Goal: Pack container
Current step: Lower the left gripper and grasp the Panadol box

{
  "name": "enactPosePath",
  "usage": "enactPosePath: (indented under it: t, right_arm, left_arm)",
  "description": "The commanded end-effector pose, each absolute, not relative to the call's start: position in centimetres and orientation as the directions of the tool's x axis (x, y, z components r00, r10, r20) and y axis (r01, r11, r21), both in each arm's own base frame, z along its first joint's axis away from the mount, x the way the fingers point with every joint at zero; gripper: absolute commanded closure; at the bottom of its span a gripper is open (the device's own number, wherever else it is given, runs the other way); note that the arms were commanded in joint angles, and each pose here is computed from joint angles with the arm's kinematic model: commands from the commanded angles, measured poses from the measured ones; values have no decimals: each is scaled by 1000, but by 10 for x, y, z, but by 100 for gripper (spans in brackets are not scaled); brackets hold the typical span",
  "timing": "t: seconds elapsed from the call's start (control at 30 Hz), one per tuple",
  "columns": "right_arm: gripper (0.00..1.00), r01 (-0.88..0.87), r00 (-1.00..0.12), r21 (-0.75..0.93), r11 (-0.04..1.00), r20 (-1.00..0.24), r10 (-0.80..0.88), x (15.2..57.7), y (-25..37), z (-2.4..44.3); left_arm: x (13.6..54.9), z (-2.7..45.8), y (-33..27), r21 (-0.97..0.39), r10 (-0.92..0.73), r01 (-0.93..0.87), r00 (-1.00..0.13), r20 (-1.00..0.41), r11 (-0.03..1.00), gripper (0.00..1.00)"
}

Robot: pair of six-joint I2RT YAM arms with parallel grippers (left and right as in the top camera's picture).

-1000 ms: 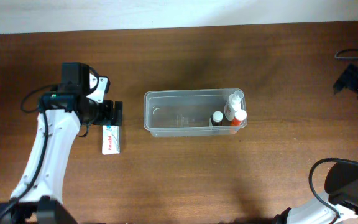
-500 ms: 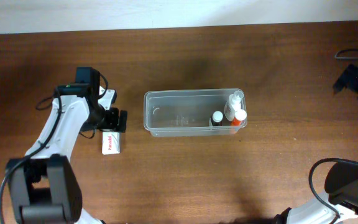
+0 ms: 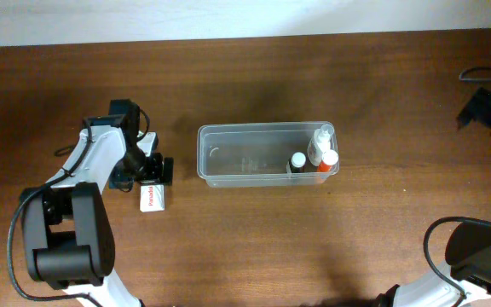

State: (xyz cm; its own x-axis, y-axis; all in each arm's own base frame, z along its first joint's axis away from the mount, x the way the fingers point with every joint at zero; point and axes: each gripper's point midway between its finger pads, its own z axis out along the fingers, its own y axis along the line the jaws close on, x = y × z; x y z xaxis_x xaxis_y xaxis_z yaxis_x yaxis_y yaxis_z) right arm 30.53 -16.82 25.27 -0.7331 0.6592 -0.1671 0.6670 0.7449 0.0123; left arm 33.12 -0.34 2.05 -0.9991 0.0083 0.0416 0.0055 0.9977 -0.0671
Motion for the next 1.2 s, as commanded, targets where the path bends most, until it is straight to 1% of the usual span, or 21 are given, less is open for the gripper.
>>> enactPosePath:
  t: [0.0,0.4,0.53,0.73,1.0,1.13,1.17]
  right_arm:
    - [2,677,-721,20,736,-183,669,305,-168,259]
    - [2,677,-721,20,736,-183,669,305,-168,259]
    - [2,677,-721,20,736,-183,669,305,-168,259]
    - [2,677,-721,20,736,-183,669,305,-168,259]
    - [2,677,-721,20,736,-183,669,305,-168,259]
    - [2,677,-721,20,736,-183,669,305,-168,259]
    - [2,677,-721,20,736,-183,669,305,-168,259]
  left_arm:
    - [333,16,5,-56,-32,-35,-998,54,998,1]
    - [327,1,6,-56,-37,-43,-994,102,998,1]
    - [327,1,7,-51,-37,-42,-994,102,998,1]
    - [327,0,16,0,-37,-37,-994,103,999,1]
    - [327,0,16,-1,-37,-37,-994,103,999,1]
    - [327,0,16,-1,-37,-37,-994,103,999,3]
    - [327,0,16,-1,-37,-37,-994,103,999,5]
